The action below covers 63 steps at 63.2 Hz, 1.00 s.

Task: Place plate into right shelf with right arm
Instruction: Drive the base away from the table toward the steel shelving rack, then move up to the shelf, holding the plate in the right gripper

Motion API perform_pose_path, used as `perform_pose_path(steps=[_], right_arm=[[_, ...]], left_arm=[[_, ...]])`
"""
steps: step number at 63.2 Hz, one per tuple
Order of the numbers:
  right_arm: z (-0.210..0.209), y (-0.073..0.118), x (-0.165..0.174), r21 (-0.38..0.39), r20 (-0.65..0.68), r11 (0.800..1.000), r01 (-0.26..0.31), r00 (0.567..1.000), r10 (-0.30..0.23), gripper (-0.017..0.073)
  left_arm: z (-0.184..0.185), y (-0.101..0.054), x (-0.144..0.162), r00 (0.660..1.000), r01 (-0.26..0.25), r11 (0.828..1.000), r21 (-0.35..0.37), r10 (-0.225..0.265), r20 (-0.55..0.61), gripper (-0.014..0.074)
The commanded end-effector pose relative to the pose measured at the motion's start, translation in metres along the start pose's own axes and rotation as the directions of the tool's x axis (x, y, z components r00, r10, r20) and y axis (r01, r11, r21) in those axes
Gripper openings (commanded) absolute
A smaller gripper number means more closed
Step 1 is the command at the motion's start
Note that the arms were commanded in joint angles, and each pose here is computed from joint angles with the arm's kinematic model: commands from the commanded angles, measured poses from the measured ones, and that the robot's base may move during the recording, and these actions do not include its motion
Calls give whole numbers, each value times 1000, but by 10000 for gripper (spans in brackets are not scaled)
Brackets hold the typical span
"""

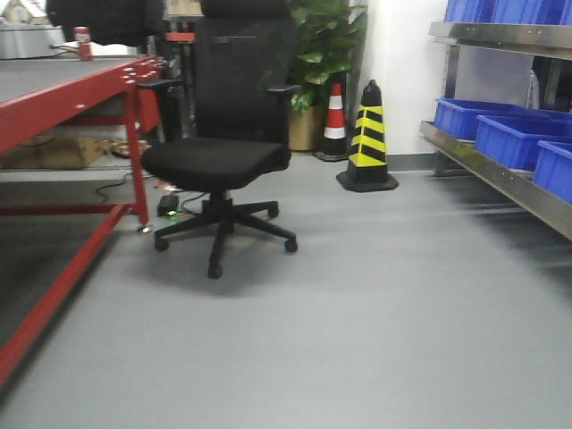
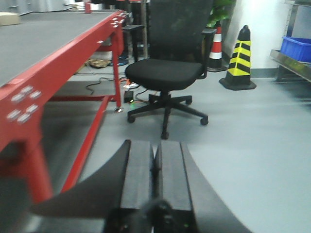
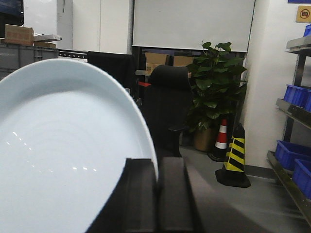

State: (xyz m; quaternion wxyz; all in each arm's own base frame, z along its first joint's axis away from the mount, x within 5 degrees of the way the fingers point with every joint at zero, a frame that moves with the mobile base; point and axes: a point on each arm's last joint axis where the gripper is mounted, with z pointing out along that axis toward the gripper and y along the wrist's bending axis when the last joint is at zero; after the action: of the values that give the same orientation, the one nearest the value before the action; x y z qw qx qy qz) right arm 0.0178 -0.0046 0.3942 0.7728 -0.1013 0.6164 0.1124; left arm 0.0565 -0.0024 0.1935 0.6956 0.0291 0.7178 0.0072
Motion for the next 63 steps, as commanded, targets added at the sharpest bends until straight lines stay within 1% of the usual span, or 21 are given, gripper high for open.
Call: perform_pose_path(steps=[1, 63], right_arm=[[2, 2, -15, -13, 93, 1000, 20, 996, -18, 55], [2, 2, -15, -13, 93, 1000, 20, 996, -18, 55]], left_arm=[[-1, 2, -5, 997, 7, 1000, -19, -6, 80, -47], [0, 2, -5, 997, 7, 1000, -18, -6, 75, -47]])
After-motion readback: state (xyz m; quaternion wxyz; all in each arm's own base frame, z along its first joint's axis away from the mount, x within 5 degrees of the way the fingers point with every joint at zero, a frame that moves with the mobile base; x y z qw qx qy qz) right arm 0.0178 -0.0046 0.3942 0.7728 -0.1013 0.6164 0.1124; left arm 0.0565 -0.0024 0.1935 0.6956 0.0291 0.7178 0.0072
